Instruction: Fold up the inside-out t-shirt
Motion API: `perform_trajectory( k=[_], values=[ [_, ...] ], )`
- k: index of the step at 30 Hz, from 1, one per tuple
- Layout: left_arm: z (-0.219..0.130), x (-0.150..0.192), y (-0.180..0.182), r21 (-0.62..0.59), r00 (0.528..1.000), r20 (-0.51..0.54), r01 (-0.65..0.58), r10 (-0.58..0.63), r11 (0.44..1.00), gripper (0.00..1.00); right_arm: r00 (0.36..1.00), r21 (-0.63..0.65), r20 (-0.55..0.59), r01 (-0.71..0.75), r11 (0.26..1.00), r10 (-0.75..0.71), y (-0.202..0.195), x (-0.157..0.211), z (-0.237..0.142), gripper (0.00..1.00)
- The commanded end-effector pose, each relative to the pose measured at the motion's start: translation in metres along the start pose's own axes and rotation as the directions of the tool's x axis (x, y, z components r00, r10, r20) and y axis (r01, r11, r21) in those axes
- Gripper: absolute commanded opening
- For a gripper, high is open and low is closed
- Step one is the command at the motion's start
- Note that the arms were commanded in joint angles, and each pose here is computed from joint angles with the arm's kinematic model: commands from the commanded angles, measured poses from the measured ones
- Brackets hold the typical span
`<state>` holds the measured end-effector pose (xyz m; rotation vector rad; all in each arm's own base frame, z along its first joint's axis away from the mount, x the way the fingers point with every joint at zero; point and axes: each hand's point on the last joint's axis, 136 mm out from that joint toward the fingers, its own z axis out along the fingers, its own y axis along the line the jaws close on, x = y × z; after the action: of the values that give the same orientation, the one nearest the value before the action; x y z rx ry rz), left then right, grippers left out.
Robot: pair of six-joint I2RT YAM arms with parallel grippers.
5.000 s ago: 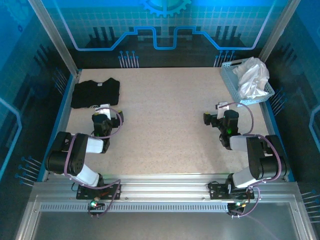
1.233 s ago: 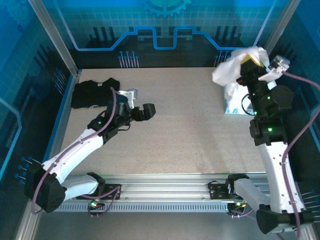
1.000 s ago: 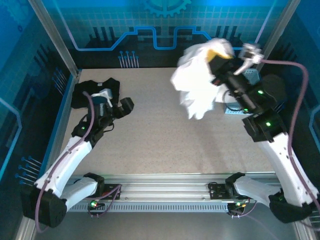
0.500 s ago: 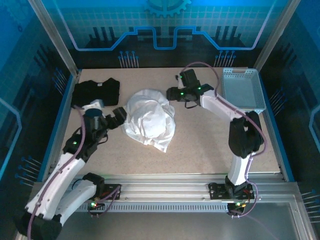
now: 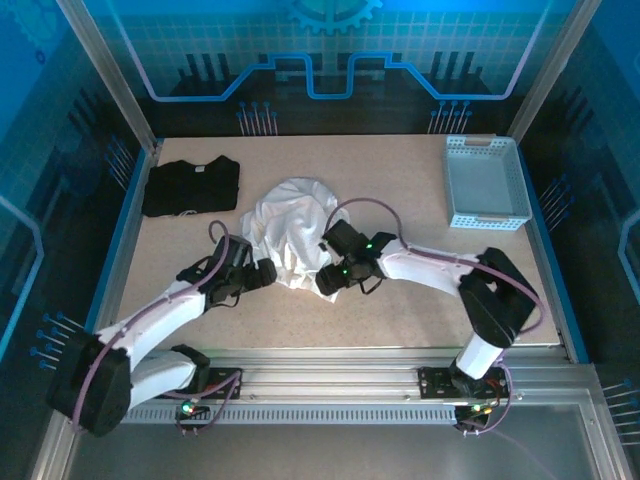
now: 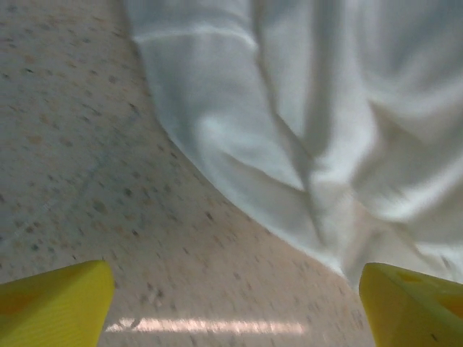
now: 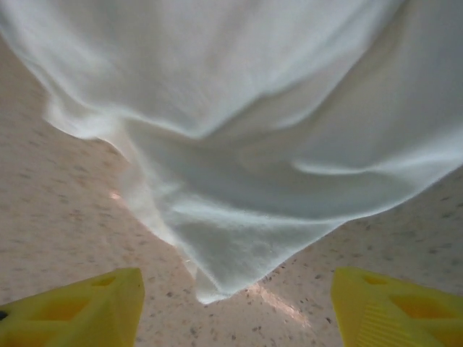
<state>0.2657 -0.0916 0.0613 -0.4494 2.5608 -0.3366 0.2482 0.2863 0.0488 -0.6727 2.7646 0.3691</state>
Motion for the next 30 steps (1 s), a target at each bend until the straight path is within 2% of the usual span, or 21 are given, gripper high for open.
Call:
perform_trajectory(
  k=[1,4,7,9,12,14,16,19,22,24,26,30],
  values=[
    [0.012,-0.027,-0.008,0.061,0.997,0.047,0.063,-0.066,0.996,0.84,0.999,-0.005,0.004,-0.032,0.999,0.033,0.013,0.001,0.019,0.68],
    [0.031,-0.032,-0.009,0.052,0.997,0.033,0.074,-0.076,0.996,0.78,0.999,0.023,0.013,-0.037,0.999,0.036,0.011,-0.004,0.031,0.57],
    [0.054,-0.038,-0.011,0.049,0.997,0.016,0.081,-0.081,0.996,0.64,0.999,0.054,0.04,-0.017,0.998,0.014,0.007,-0.014,0.03,0.31],
    [0.067,-0.045,-0.013,0.049,0.997,0.019,0.079,-0.08,0.996,0.5,0.996,0.048,0.083,0.009,0.999,-0.013,0.009,-0.026,0.017,0.15],
    [0.075,-0.062,-0.024,0.089,0.997,0.028,0.072,-0.075,0.993,0.27,0.986,0.028,0.162,0.034,0.999,-0.038,0.009,-0.049,-0.017,0.05],
    [0.063,-0.077,-0.039,0.154,0.996,0.056,0.06,-0.069,0.986,0.13,0.973,-0.007,0.228,0.039,0.999,-0.036,0.008,-0.065,-0.05,0.0],
    [0.035,-0.098,-0.058,0.227,0.991,0.116,0.031,-0.058,0.973,0.01,0.948,-0.054,0.317,0.049,0.997,-0.03,0.006,-0.083,-0.096,0.0],
    [-0.038,-0.132,-0.09,0.348,0.969,0.239,-0.028,-0.06,0.937,0.0,0.872,-0.146,0.489,0.087,0.985,-0.005,0.005,-0.11,-0.19,0.0],
    [-0.133,-0.168,-0.113,0.438,0.91,0.403,-0.095,-0.1,0.894,0.0,0.753,-0.203,0.657,0.137,0.97,0.031,0.006,-0.126,-0.29,0.0],
    [-0.192,-0.189,-0.118,0.446,0.847,0.515,-0.132,-0.133,0.885,0.0,0.664,-0.189,0.747,0.163,0.968,0.034,0.004,-0.13,-0.348,0.0],
    [-0.235,-0.205,-0.12,0.433,0.793,0.591,-0.157,-0.148,0.887,0.0,0.592,-0.158,0.805,0.171,0.972,0.026,0.0,-0.132,-0.39,0.0],
    [-0.282,-0.23,-0.125,0.381,0.735,0.666,-0.191,-0.126,0.905,0.0,0.501,-0.072,0.866,0.135,0.988,-0.006,-0.016,-0.134,-0.442,0.0]
  ],
)
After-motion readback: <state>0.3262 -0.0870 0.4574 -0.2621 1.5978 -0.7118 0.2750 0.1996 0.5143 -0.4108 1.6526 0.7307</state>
